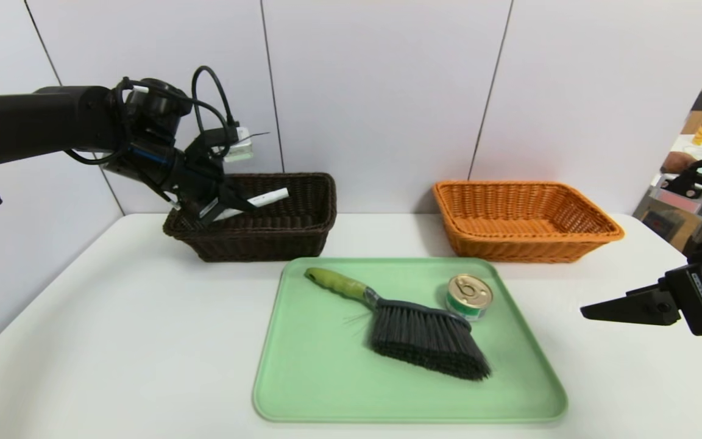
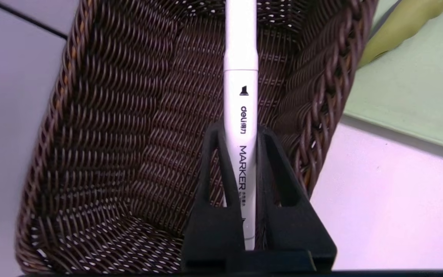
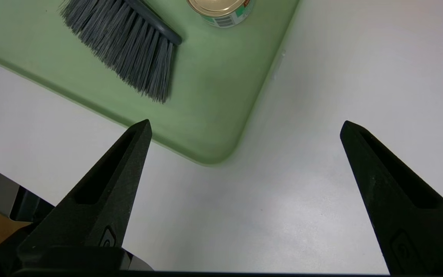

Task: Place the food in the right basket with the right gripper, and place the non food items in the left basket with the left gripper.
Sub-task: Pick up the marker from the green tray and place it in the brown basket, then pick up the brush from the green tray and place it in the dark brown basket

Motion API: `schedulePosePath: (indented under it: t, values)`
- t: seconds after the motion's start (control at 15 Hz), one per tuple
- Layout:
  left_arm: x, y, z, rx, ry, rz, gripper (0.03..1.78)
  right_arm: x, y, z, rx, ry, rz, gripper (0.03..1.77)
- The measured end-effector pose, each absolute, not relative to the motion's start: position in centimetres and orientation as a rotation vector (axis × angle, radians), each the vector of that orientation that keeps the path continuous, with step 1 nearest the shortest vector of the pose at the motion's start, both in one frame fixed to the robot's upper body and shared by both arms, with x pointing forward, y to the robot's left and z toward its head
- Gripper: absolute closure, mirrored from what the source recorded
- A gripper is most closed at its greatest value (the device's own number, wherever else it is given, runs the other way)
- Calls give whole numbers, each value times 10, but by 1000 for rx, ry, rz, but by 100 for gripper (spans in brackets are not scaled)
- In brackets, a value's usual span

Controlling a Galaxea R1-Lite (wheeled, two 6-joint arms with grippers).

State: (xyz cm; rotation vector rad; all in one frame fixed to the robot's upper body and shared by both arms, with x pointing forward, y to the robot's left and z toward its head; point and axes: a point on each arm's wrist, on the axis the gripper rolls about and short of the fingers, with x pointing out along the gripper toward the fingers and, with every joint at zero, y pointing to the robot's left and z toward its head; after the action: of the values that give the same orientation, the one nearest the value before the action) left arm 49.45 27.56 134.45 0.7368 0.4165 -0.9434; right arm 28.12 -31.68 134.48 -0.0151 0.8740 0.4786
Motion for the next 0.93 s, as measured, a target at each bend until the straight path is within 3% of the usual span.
schedulePosePath:
  t: [0.47, 0.67, 0.93]
  values:
    - [502, 276, 1341, 705, 404, -921, 164, 278, -317, 1345, -14, 868, 486, 10]
    - [503, 275, 1342, 686, 397, -916, 114, 277, -317, 1346, -14, 865, 485, 10]
    - [503, 275, 1343, 682, 393, -917, 72, 276, -317, 1347, -15, 860, 484, 10]
